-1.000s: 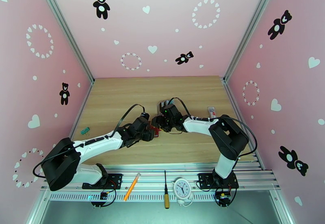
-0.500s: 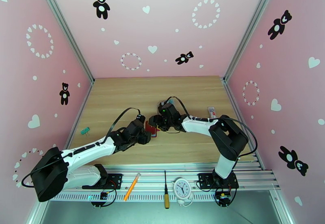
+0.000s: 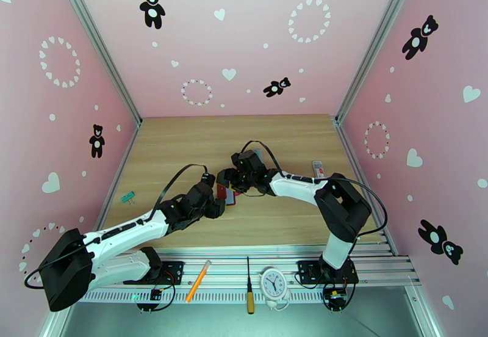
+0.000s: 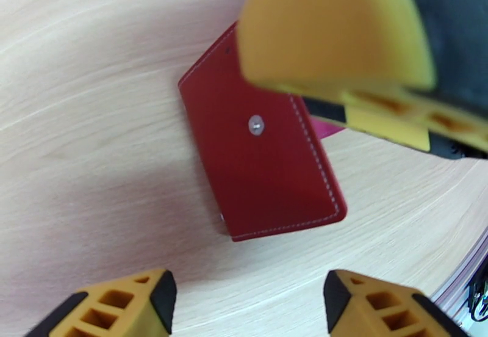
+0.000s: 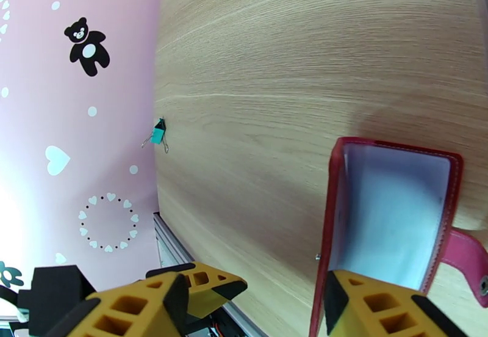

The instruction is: Put the credit cards into the card holder

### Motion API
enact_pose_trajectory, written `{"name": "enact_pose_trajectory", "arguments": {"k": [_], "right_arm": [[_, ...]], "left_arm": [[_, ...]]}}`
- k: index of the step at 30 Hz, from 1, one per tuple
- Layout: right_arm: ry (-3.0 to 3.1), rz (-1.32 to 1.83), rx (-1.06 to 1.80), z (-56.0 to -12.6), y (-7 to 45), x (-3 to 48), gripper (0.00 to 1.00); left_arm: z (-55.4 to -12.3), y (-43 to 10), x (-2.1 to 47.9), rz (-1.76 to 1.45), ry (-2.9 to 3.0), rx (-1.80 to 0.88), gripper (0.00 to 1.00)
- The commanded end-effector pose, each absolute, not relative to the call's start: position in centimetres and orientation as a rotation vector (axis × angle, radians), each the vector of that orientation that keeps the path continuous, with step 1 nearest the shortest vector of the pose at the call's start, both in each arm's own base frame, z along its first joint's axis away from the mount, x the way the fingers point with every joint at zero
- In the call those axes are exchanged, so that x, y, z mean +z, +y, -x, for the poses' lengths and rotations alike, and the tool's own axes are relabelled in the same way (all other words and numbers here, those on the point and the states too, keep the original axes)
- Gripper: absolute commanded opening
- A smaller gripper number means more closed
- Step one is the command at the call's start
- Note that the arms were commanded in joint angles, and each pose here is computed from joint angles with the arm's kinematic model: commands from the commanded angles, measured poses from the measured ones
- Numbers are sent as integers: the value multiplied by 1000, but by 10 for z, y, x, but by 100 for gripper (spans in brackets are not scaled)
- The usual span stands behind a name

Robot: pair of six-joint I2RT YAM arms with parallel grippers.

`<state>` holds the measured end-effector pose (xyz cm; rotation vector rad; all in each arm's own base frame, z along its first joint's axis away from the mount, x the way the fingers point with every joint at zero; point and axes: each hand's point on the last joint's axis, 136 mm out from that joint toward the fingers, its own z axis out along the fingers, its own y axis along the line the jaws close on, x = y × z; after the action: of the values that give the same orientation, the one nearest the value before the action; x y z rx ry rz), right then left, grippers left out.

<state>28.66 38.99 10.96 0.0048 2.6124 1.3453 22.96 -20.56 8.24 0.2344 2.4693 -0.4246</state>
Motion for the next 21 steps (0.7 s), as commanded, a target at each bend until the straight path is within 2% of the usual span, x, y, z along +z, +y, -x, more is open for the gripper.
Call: {"name": "enact_pose_trajectory", "arguments": {"k": [1,10,21], "right_arm": [[2627,6,1367,-285,400,109,63],[2636,19,1389,-283,410,108,63],[2638,25,1417,-284,418,108,63]], "left_arm": [[-236,-209,90,-230,2446,-402,70],[-244,-218,103,-230,2399,-420,71],[-261,-216,90,-236,2443,-245,69]]}}
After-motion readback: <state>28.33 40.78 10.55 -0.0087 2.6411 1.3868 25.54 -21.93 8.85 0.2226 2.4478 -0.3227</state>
